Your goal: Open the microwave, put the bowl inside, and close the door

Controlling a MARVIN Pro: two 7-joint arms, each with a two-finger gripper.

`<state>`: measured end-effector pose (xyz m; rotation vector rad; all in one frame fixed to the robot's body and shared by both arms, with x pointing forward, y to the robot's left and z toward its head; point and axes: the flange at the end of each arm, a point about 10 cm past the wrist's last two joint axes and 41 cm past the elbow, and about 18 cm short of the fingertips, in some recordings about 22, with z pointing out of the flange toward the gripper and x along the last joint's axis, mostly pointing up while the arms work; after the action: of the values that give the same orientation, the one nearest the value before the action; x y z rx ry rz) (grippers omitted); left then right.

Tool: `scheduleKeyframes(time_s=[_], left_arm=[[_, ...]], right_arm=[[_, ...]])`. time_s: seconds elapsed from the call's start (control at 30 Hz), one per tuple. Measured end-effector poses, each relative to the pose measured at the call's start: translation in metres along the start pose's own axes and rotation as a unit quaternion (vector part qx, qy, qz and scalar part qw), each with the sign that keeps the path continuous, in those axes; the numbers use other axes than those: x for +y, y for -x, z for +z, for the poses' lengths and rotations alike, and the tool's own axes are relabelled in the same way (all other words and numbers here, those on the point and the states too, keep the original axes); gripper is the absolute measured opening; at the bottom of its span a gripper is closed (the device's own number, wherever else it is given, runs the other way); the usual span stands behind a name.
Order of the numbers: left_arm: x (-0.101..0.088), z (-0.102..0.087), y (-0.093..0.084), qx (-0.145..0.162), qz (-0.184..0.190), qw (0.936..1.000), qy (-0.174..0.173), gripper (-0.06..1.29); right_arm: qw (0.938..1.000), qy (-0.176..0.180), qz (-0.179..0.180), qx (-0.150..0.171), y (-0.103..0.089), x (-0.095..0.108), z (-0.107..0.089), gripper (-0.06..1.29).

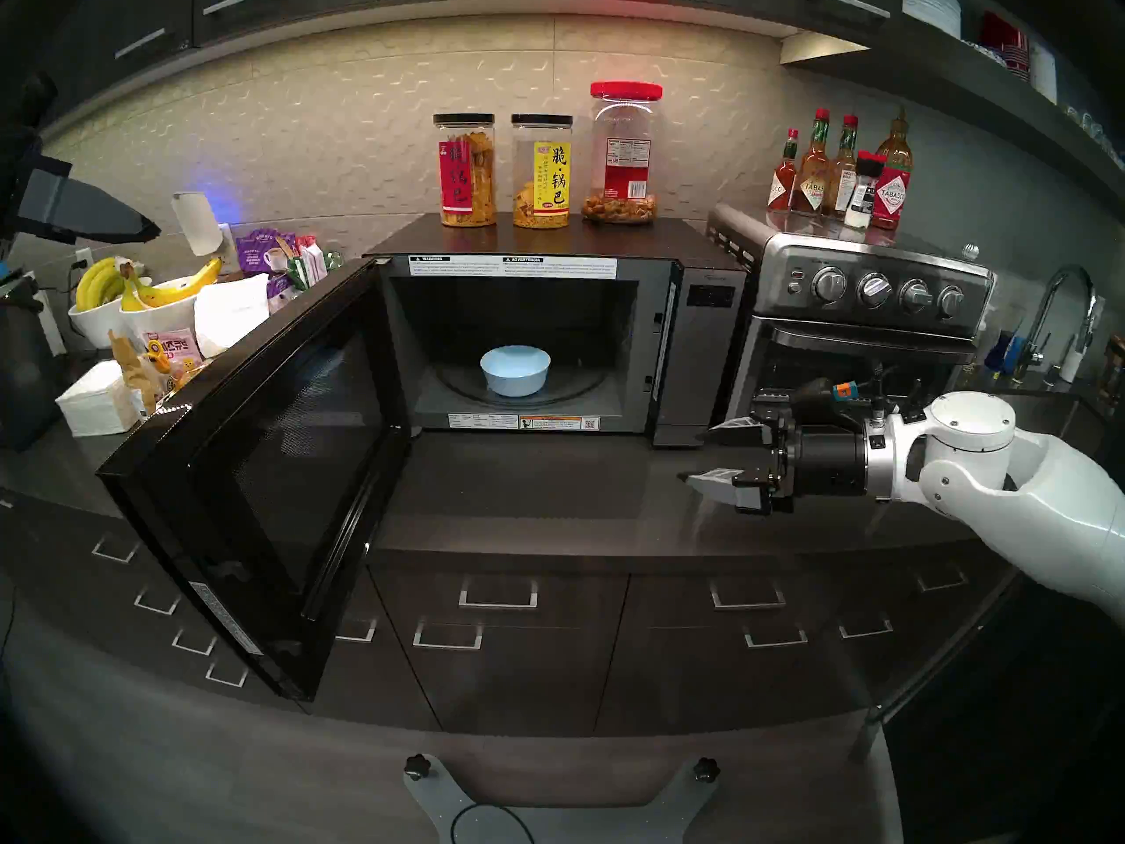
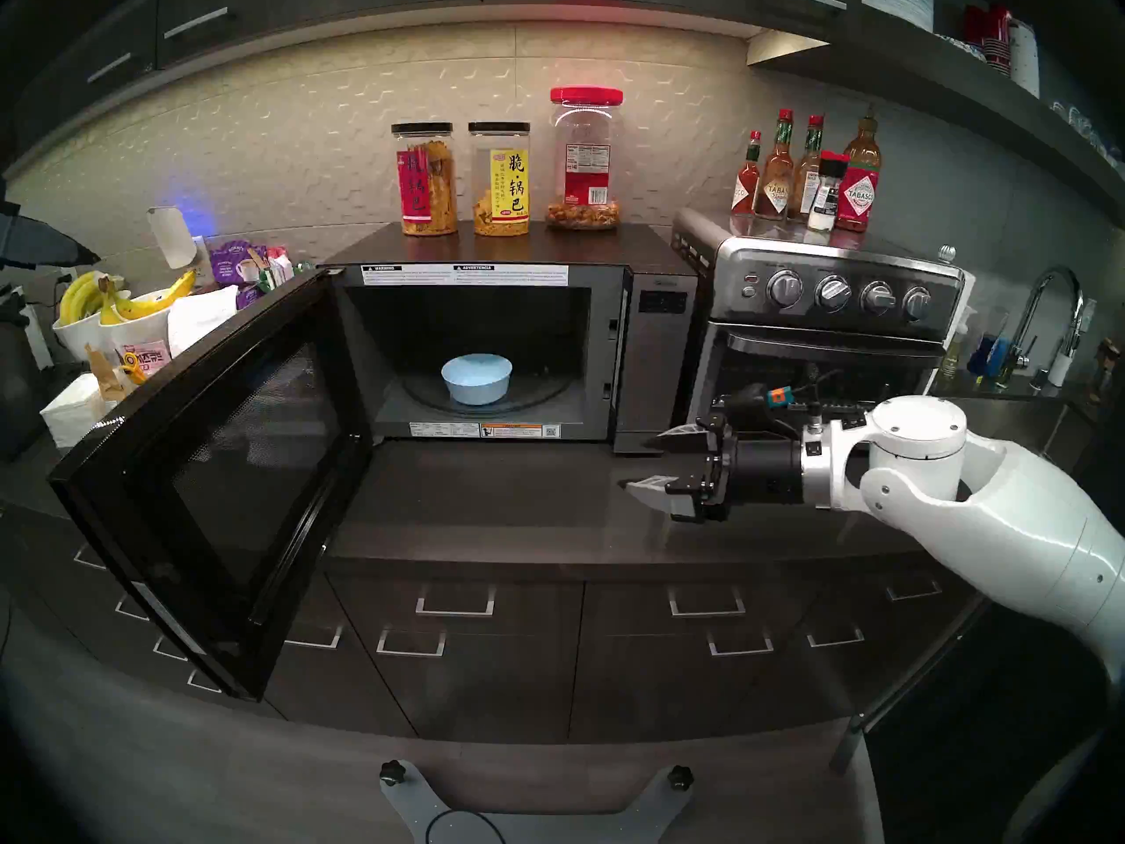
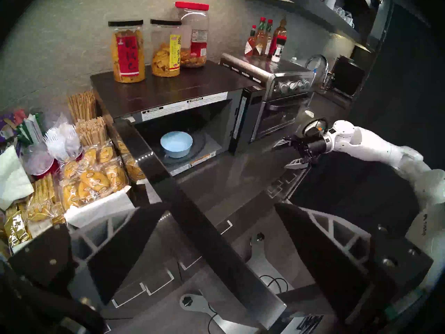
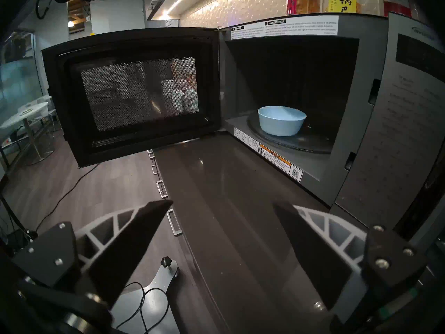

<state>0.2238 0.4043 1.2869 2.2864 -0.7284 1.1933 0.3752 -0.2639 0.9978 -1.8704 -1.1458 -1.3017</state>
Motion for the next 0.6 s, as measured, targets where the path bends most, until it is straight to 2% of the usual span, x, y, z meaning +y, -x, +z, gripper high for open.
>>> scheduleKeyframes(time_s=[0.23,0.6], left_arm=[[-0.009,-0.020,0.022,0.021,0.008,0.9997,-0.013,1.27],[-0.026,-0.034,0.060,0.040,0.007,0.9988,-0.026,1.27]], right_arm=[[1.0000,0.000,0.000,0.000,0.000,0.000,0.000,1.19],[1.0000,0.000,0.000,0.000,0.000,0.000,0.000,1.19]])
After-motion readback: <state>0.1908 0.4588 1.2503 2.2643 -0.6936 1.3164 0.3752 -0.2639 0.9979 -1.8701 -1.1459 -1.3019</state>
